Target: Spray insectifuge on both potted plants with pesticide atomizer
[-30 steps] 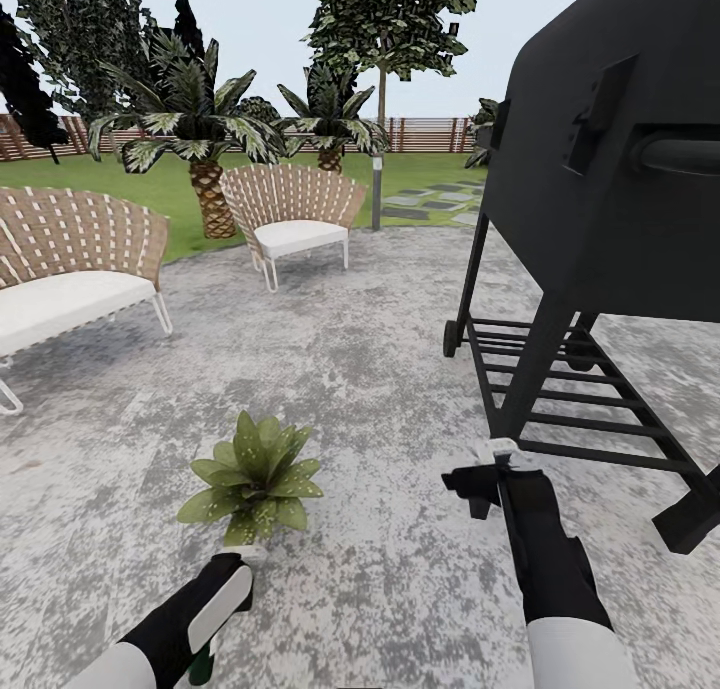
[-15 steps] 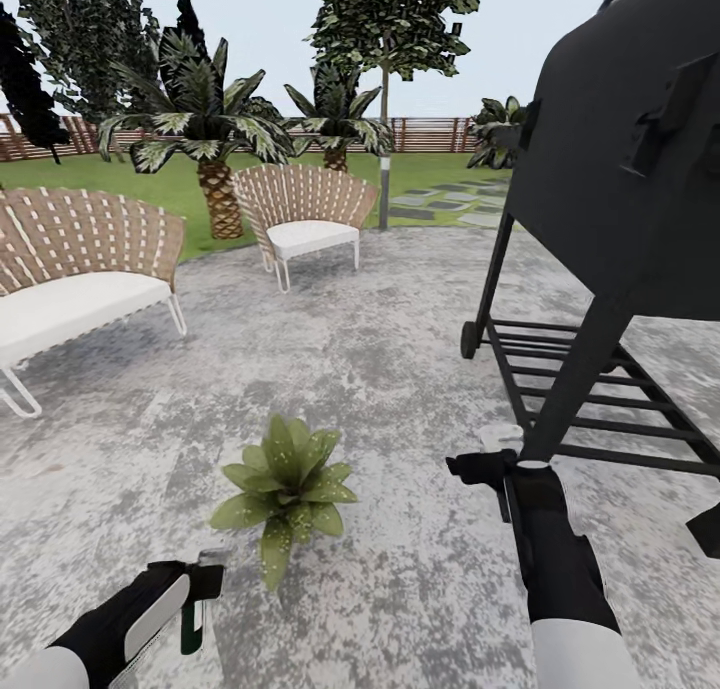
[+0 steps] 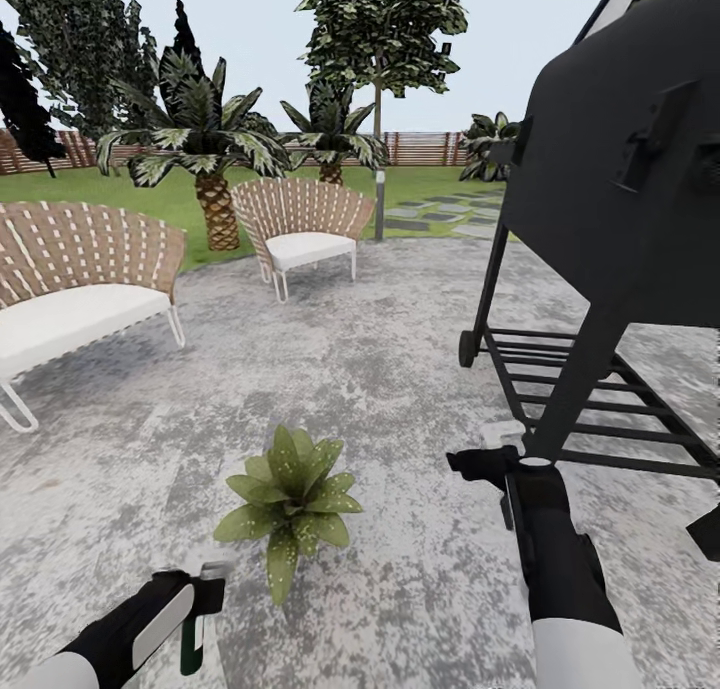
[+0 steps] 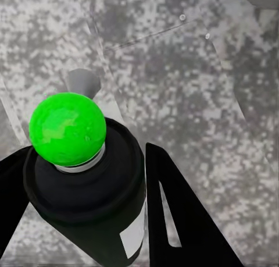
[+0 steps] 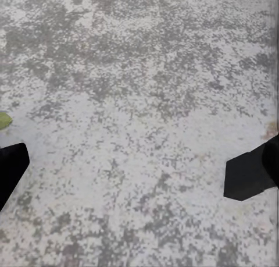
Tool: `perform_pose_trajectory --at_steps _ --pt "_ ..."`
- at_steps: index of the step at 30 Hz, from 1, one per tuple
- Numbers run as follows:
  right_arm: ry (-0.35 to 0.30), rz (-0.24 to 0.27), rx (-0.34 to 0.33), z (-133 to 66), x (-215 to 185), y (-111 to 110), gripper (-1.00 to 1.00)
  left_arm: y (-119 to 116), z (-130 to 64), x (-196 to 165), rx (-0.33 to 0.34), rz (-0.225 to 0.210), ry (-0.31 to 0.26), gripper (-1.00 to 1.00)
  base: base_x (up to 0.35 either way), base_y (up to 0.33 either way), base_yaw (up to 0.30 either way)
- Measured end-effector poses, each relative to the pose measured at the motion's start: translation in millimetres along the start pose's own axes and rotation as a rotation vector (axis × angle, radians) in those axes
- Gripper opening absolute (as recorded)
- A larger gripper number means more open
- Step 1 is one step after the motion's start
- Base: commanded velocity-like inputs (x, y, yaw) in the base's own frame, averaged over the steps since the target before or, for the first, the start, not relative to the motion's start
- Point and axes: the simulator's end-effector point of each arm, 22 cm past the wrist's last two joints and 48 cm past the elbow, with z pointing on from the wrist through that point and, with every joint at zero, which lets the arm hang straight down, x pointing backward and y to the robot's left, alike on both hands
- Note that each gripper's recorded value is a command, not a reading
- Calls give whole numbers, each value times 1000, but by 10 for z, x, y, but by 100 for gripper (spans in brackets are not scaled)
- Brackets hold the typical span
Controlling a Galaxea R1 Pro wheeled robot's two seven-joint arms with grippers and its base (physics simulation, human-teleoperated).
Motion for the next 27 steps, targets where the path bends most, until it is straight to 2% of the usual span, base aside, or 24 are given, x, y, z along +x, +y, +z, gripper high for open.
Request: perform_pose_trajectory --at_steps 6,10,14,17,21,23,24,25,27 --pt "-19 -4 9 -38 -77 -23 100 -5 14 44 1 7 9 -100 91 250 -83" --pt "-26 -16 8 -36 -100 2 100 -183 7 46 86 8 9 -100 141 323 -216" --pt "-26 -16 7 -32 -95 4 100 -200 5 34 94 15 4 -100 143 324 -42" --pt "-25 -16 5 -29 -91 7 100 -254 11 -27 133 20 -35 -100 138 324 -2" --pt "-25 -16 6 -30 -92 8 100 -267 25 10 141 21 -29 -100 127 324 -78" --pt "-25 -16 6 -29 -91 6 100 -336 18 37 173 22 -20 -100 83 196 -256" --pt "-25 -16 7 -29 -91 5 100 -341 25 73 173 58 -15 -100 12 27 -252" --pt "-25 -16 7 -29 -93 4 100 -334 41 134 155 135 -9 -100 7 17 -172" --pt "-25 -16 7 -29 -92 4 100 -332 46 152 148 168 -8 -100 2 5 -53"
